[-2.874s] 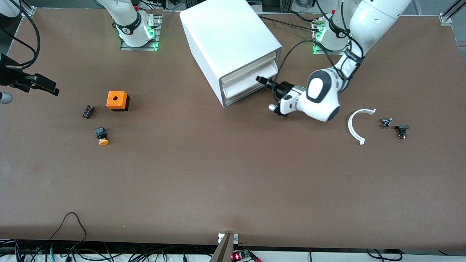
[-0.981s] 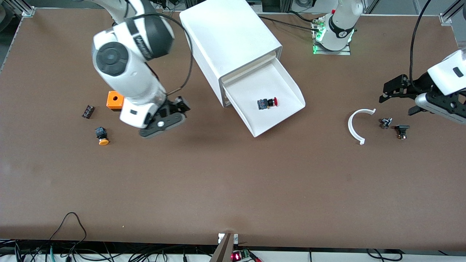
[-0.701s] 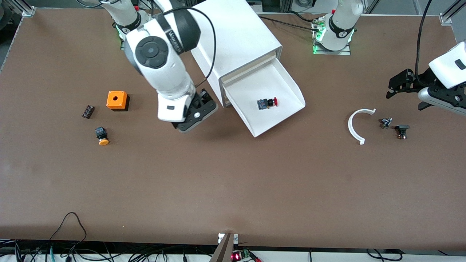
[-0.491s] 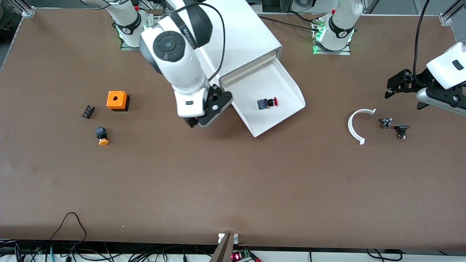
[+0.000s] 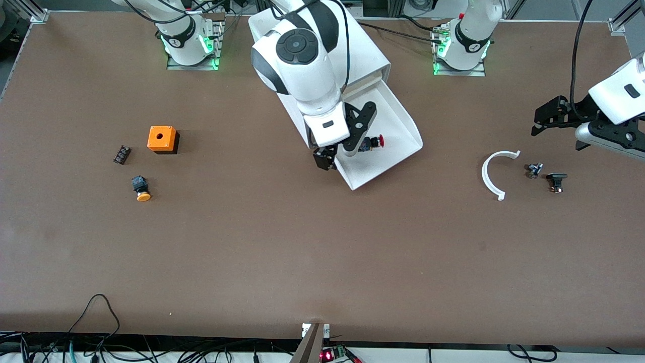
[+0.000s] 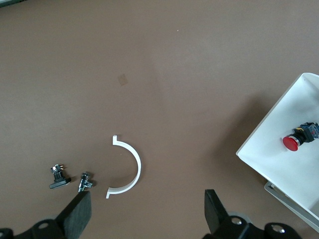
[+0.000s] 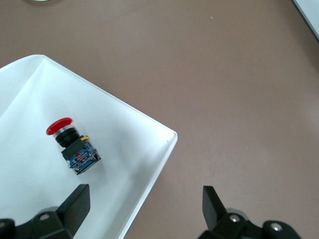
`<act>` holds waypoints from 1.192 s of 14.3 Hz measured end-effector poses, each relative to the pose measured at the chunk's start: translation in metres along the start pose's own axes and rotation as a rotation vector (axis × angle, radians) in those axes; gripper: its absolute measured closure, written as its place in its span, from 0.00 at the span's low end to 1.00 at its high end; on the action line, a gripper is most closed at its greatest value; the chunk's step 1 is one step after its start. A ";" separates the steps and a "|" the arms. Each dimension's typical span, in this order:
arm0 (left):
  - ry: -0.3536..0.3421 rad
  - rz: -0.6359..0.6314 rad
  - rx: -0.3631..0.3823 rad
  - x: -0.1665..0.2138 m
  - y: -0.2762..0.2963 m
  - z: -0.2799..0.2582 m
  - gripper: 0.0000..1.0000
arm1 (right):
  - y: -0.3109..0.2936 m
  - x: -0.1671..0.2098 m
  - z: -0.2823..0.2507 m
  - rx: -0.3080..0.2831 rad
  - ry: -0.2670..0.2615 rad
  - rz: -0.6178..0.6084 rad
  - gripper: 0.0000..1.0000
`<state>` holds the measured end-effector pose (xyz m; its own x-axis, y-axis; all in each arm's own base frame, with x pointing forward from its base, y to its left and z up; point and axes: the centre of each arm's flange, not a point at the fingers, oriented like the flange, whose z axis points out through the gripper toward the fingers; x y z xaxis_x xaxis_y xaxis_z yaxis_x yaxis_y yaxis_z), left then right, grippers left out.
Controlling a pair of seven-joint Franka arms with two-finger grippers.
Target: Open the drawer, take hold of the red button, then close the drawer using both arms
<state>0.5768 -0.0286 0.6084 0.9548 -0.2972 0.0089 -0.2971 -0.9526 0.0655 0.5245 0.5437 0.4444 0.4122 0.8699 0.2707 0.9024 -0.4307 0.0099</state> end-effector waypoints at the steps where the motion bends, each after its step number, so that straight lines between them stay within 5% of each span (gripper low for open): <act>1: 0.000 -0.002 0.000 0.000 -0.001 0.000 0.00 | -0.003 0.001 0.002 0.003 -0.003 -0.019 0.00; 9: -0.001 -0.007 0.000 -0.001 -0.003 0.000 0.00 | -0.056 0.004 0.061 0.059 -0.106 -0.266 0.00; 17: -0.002 -0.009 0.000 -0.001 -0.003 0.000 0.00 | -0.058 0.015 0.074 0.020 -0.079 -0.378 0.00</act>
<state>0.5768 -0.0256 0.6082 0.9573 -0.2891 0.0067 -0.2889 -0.9551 0.0653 0.4875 0.5995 0.3768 0.0581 0.9826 0.1763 0.9945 -0.0724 0.0759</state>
